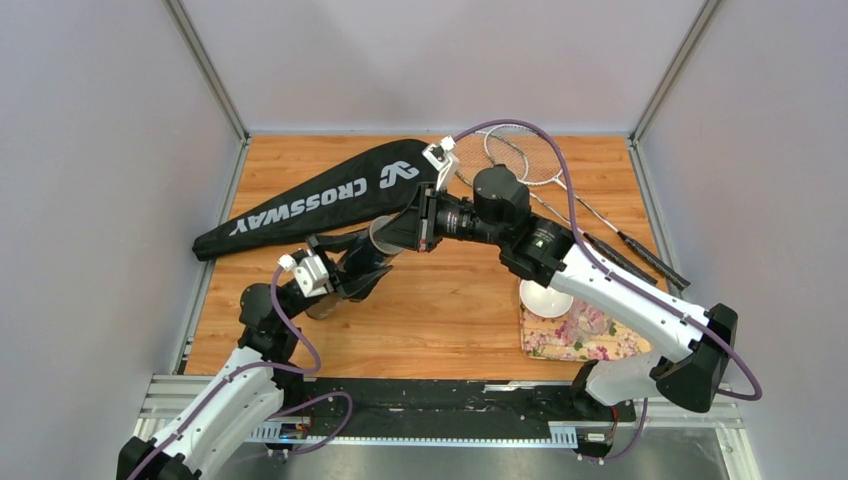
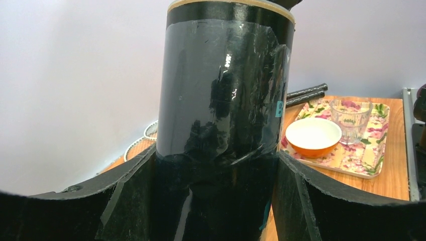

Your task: Pack up the badminton gear

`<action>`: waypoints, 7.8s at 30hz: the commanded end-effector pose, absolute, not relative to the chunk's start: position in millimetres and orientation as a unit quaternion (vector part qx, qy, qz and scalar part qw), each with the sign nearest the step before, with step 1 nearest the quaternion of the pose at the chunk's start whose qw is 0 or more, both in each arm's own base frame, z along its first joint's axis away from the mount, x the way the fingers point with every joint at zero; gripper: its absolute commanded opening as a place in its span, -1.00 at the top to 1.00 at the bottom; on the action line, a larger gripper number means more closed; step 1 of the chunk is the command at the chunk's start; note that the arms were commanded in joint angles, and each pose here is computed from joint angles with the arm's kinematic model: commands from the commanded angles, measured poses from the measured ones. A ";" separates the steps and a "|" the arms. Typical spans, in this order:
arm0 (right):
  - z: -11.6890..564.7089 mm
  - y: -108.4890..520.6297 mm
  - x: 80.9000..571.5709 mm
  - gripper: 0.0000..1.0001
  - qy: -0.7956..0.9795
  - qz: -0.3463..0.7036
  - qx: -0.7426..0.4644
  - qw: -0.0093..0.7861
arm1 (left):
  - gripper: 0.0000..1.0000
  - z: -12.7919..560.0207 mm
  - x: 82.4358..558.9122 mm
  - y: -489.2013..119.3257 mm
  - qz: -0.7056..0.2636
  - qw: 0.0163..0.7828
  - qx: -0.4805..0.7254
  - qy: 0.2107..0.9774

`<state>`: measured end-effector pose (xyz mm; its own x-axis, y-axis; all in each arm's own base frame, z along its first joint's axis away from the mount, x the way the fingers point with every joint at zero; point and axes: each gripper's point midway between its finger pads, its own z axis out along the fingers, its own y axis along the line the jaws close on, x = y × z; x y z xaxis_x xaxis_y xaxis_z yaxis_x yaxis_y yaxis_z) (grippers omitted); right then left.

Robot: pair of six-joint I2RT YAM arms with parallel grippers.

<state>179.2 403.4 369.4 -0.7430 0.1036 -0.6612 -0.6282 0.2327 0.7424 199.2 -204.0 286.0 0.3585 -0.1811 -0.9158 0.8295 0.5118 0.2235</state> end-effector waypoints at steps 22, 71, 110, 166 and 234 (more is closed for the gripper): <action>297.3 184.0 184.4 -0.38 0.851 0.274 -0.085 0.440 | 1.00 135.1 324.7 -255.1 -0.298 0.402 0.093 0.861; 265.5 161.7 174.3 -0.39 0.865 0.248 -0.059 0.432 | -0.63 65.7 363.2 -457.5 -0.326 0.316 -0.044 0.890; 141.7 418.5 409.7 -0.31 0.844 0.384 0.164 0.336 | -0.64 176.6 316.5 -61.8 -0.101 0.459 -0.022 0.882; 192.3 413.4 401.1 1.00 0.845 0.502 0.036 0.180 | -0.69 131.0 341.7 -156.2 -0.126 0.421 0.303 0.846; 218.4 344.0 334.1 -0.46 0.870 0.342 0.000 0.354 | 1.00 282.3 395.7 -200.3 -0.331 0.406 -0.063 0.849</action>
<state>297.6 343.8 230.5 -0.8182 0.1687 -0.5497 -0.2809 0.7169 0.6381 400.1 -188.4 241.8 -0.7193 -0.2371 -0.6530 0.1644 0.8551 -0.4916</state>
